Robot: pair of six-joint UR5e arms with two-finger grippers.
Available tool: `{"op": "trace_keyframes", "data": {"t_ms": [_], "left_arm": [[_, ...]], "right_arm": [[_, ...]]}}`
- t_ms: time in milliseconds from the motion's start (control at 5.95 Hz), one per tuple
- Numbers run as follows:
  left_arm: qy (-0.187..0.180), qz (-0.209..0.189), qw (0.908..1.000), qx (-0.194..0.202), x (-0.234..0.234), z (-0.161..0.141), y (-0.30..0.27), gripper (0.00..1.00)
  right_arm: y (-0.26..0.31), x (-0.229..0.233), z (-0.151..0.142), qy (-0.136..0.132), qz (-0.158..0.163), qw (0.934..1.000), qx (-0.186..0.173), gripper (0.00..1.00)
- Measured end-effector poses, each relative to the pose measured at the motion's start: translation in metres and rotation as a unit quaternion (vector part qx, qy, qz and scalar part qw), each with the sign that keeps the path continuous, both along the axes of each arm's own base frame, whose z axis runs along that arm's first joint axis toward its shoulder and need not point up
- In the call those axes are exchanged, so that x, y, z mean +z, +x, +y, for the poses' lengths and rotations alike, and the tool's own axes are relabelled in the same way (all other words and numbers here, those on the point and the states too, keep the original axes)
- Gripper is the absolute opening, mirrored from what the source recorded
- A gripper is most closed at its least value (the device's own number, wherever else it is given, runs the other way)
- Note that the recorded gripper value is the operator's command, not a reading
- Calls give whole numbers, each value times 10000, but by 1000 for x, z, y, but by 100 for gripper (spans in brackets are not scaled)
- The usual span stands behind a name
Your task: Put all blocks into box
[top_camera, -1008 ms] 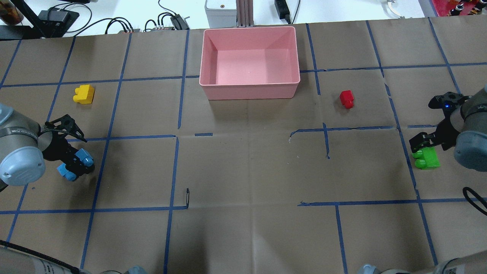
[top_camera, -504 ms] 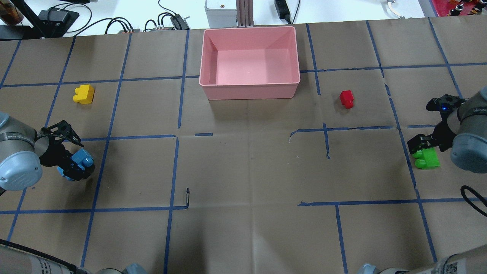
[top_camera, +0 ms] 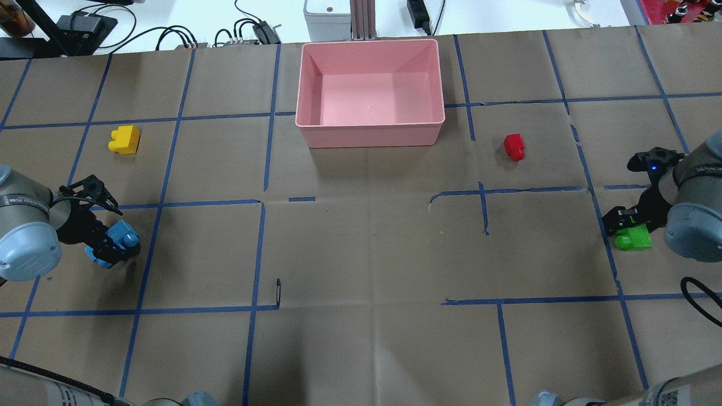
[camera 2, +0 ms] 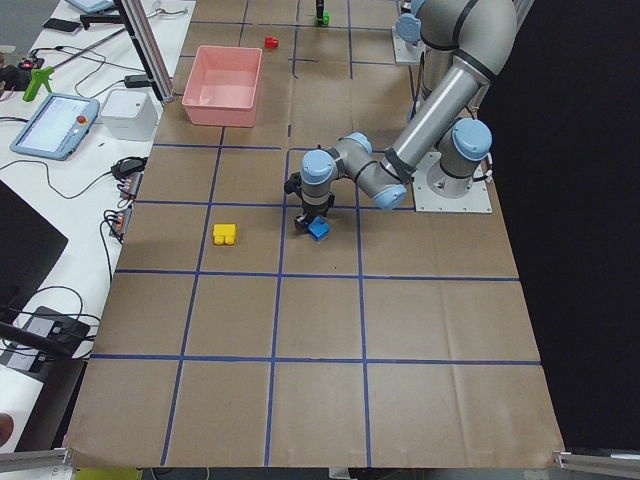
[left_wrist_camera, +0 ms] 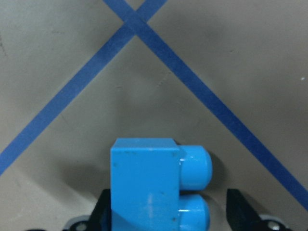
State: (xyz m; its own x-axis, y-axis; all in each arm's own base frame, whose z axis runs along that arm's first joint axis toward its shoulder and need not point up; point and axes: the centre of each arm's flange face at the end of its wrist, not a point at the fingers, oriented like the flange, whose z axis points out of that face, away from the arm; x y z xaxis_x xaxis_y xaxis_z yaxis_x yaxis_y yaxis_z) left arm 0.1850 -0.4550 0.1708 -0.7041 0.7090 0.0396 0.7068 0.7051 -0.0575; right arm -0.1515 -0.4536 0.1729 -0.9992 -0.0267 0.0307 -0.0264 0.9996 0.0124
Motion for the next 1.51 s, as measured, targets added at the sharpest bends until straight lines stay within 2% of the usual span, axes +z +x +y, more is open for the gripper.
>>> {"op": "trace_keyframes", "data": {"t_ms": [168, 336, 504, 672, 840, 1008, 1176, 1345, 1513], "left_arm": [[1, 6, 10000, -8, -1, -1, -1, 77], [4, 10, 10000, -20, -1, -1, -1, 58], [3, 4, 10000, -36, -1, -1, -1, 39], [-2, -19, 10000, -47, 0, -1, -1, 27], [-49, -85, 9999, -44, 6, -4, 2, 24], [-190, -208, 9996, -13, 22, -15, 10, 22], [-334, -329, 9989, 84, 54, -31, 20, 22], [-373, -366, 9983, 276, 102, -54, 26, 22], [-309, -310, 9968, 673, 160, -81, 27, 22]], "right_arm": [[0, 0, 0, 16, 2, 10000, 69, 5], [-3, 10, -3, -40, 89, 9997, 207, 5], [-9, 39, -12, -170, 254, 9991, 306, 5], [-14, 84, -27, -301, 357, 9982, 385, 5], [-6, 139, -53, -490, 463, 9950, 736, 5], [26, 197, -88, -791, 627, 9859, 1338, 5], [79, 240, -125, -1181, 586, 9724, 1924, 6], [144, 258, -163, -1623, 158, 9592, 2309, 6], [215, 259, -204, -1950, -516, 9511, 2341, 6]]}}
